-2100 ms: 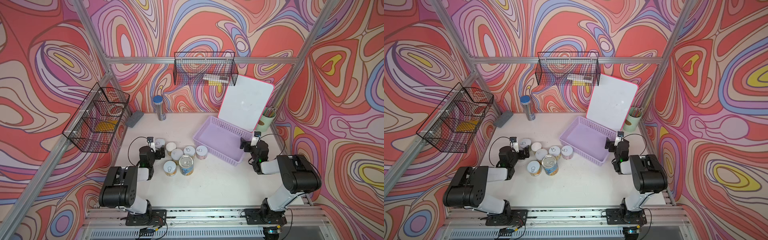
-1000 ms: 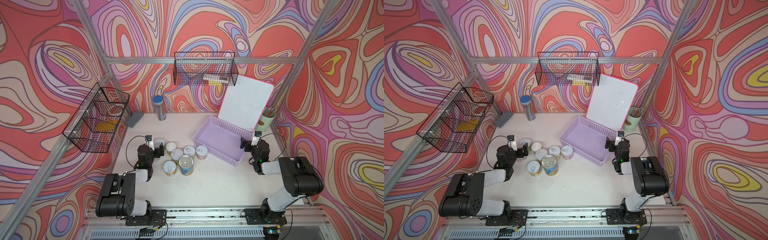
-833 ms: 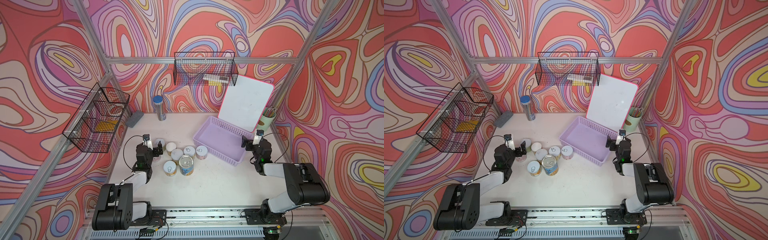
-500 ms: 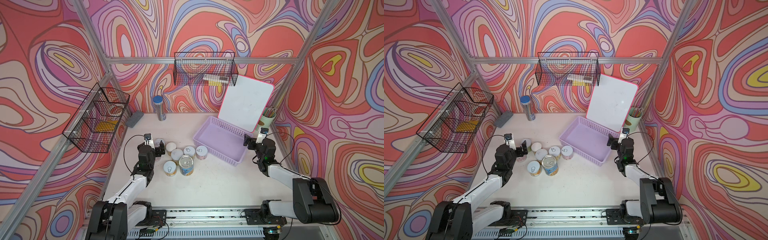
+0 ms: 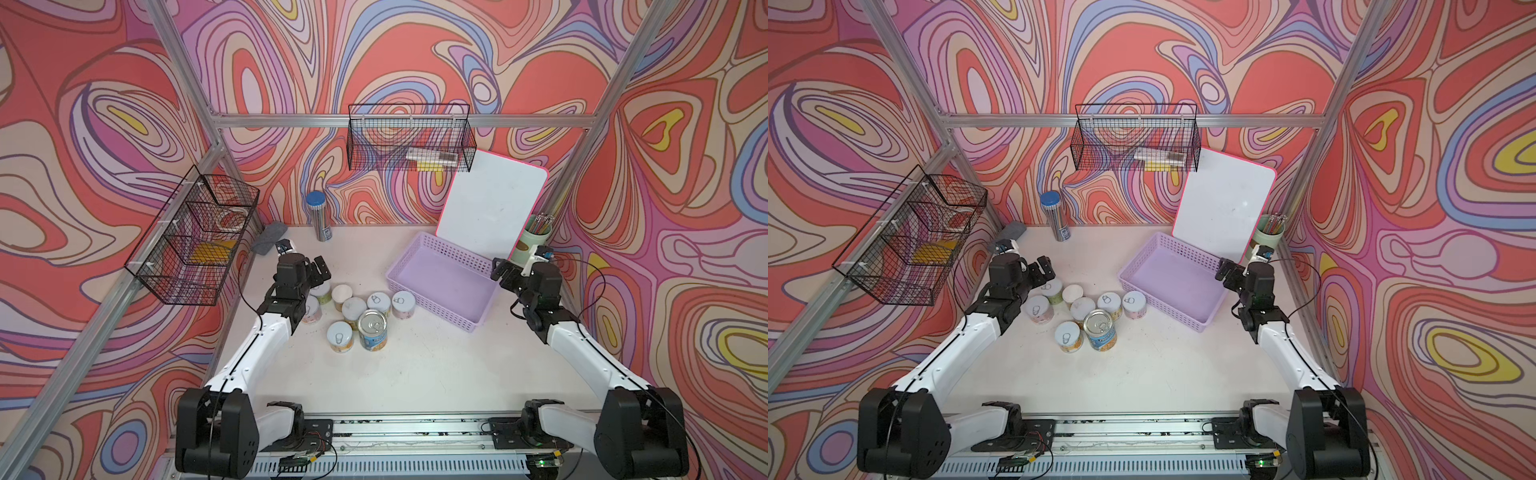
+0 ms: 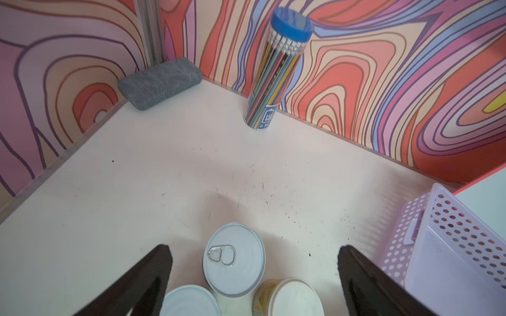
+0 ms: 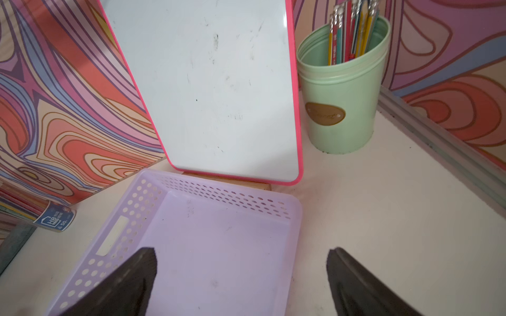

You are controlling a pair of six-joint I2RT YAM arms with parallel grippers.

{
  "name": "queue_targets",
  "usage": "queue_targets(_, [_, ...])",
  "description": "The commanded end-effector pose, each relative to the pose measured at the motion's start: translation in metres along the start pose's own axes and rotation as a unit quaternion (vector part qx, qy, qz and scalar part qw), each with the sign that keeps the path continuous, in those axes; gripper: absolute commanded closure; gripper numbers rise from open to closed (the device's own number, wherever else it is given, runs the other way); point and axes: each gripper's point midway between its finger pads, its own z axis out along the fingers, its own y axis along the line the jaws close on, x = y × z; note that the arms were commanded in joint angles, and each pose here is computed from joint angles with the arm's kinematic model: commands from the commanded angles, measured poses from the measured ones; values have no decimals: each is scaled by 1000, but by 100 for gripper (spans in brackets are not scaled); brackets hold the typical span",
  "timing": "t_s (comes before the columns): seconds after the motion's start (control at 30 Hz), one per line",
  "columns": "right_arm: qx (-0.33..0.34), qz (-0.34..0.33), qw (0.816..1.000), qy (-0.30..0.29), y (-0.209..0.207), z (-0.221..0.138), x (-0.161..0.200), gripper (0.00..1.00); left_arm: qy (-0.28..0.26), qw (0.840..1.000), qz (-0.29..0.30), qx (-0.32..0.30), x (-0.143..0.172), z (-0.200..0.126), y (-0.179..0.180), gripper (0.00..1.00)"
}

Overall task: Put the canned food in the basket
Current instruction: Adjust the basket at the center of the board.

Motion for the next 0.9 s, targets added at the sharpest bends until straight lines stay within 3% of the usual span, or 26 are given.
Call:
queue_targets(0.0, [17,38,997,67,-4,1,18,1,85,995,-15,44,25,6,-20,1])
queue_targets(0.1, [23,24,993,112,-2,8,27,2,114,991,3,72,29,12,-44,1])
queue_targets(0.3, [92,37,973,209,-20,18,54,2,166,975,97,110,47,20,-102,1])
queue_targets(0.6, [168,45,955,240,-43,13,64,2,245,939,181,162,71,43,-165,1])
queue_targets(0.87, [128,42,947,291,-29,19,79,4,300,909,230,174,98,62,-193,1])
